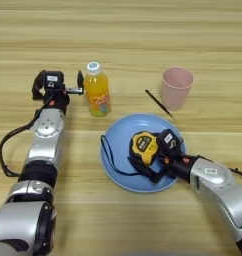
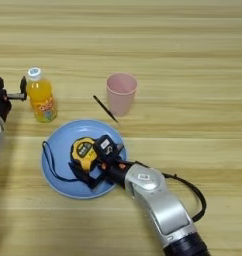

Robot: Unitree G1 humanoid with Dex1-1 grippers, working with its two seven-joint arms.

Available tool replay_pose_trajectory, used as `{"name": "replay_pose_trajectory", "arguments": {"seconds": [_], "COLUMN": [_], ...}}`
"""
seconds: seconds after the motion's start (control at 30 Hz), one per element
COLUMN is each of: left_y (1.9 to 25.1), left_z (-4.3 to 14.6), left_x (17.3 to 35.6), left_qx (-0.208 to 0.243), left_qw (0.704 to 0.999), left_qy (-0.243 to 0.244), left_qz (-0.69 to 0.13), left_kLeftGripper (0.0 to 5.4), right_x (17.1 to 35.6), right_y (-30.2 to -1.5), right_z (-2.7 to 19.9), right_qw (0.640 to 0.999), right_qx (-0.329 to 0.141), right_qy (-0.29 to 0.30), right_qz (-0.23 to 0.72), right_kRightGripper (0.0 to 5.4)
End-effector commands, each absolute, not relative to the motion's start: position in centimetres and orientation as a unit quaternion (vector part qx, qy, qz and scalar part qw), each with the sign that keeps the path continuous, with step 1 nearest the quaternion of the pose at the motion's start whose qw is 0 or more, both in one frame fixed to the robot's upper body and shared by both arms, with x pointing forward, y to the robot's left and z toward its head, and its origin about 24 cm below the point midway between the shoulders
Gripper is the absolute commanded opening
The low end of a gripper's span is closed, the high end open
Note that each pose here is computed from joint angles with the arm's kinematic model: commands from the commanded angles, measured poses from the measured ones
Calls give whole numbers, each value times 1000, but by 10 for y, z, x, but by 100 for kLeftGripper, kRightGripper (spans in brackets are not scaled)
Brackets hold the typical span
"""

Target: Move the objects on the table

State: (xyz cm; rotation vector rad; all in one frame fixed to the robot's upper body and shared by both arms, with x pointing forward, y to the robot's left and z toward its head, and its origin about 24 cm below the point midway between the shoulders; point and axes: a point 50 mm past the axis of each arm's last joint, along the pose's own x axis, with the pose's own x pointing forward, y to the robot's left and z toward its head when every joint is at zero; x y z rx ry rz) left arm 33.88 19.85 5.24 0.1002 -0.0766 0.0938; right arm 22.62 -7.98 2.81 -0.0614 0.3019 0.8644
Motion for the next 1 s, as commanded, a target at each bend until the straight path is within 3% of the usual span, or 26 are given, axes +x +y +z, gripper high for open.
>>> {"name": "replay_pose_trajectory", "arguments": {"seconds": [0.03, 0.67, 1.0], "left_y": [198, 197, 195], "left_z": [51, 51, 51], "left_x": [338, 338, 339], "left_qx": [61, 61, 61], "left_qw": [997, 997, 997], "left_qy": [-31, -32, -32], "left_qz": [44, 44, 44], "left_kLeftGripper": [540, 540, 540], "right_x": [228, 243, 257], "right_y": [-80, -102, -146], "right_z": [30, 68, 80], "right_qw": [898, 928, 955], "right_qx": [-33, -20, -40], "right_qy": [136, 60, 45], "right_qz": [417, 366, 290], "right_kRightGripper": [478, 462, 462]}}
